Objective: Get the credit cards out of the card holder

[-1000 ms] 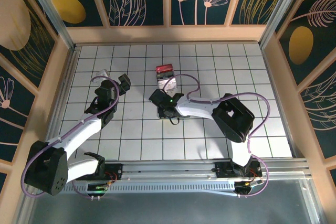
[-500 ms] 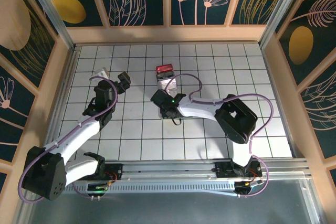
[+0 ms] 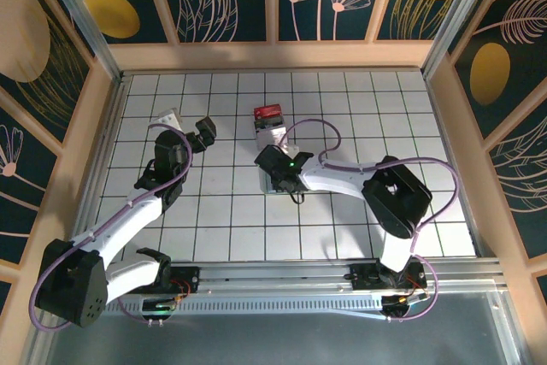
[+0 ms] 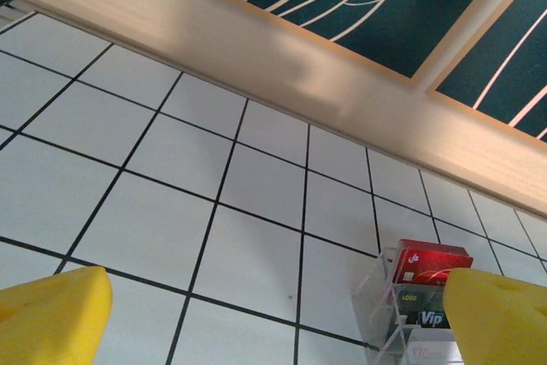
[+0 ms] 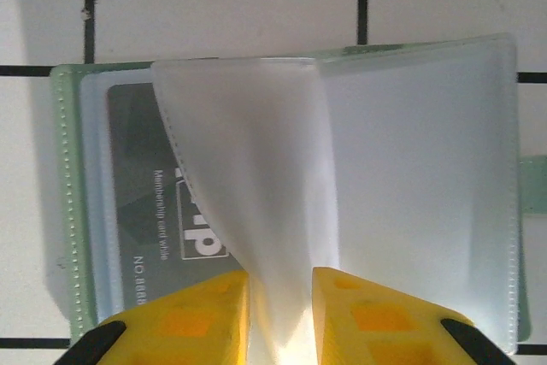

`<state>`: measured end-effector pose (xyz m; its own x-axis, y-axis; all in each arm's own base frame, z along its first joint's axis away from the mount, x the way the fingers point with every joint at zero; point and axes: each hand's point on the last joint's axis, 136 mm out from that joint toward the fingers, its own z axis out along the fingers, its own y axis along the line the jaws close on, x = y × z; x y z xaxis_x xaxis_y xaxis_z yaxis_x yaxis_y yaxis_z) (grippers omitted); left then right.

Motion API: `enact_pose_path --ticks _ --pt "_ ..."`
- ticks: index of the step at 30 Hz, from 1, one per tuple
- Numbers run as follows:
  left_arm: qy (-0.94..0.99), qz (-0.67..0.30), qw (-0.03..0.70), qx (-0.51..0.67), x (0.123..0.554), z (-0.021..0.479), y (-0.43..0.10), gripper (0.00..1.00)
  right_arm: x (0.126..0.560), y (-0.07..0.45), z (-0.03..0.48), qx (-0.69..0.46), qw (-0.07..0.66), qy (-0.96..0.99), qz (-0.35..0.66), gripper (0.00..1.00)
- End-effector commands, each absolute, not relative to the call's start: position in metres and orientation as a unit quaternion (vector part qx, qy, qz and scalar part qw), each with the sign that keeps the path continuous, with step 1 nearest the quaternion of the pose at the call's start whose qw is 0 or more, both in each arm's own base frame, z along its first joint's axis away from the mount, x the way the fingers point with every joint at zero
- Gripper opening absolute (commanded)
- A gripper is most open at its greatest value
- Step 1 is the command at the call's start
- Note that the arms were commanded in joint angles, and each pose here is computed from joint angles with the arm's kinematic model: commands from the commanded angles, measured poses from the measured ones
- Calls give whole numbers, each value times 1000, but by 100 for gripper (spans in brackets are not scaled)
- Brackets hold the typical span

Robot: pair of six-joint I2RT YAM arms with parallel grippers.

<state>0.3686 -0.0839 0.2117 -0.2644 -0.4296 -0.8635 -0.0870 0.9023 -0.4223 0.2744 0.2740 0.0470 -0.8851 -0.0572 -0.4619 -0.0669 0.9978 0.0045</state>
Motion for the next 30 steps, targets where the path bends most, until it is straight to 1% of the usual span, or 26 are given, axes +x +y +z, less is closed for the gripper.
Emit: enact_pose_path --ticks 1,7,11,15,20,24,30 --pt "775 -159 597 -135 372 220 -95 99 279 255 58 -6 256 967 -3 26" --pt "790 -126 596 -68 365 214 -133 99 285 233 54 17 258 966 -11 29" --pt "808 -151 569 -13 359 200 -169 99 290 219 52 34 258 965 -9 30" --pt "828 -135 543 34 347 176 -193 99 295 210 47 46 255 966 -2 29" --pt "845 -101 519 81 333 144 -212 99 297 207 43 54 248 967 19 28" --pt "859 -84 491 121 323 117 -230 99 297 207 35 57 236 969 40 22" --pt "872 -63 457 164 316 86 -252 99 295 198 30 69 222 971 45 20"
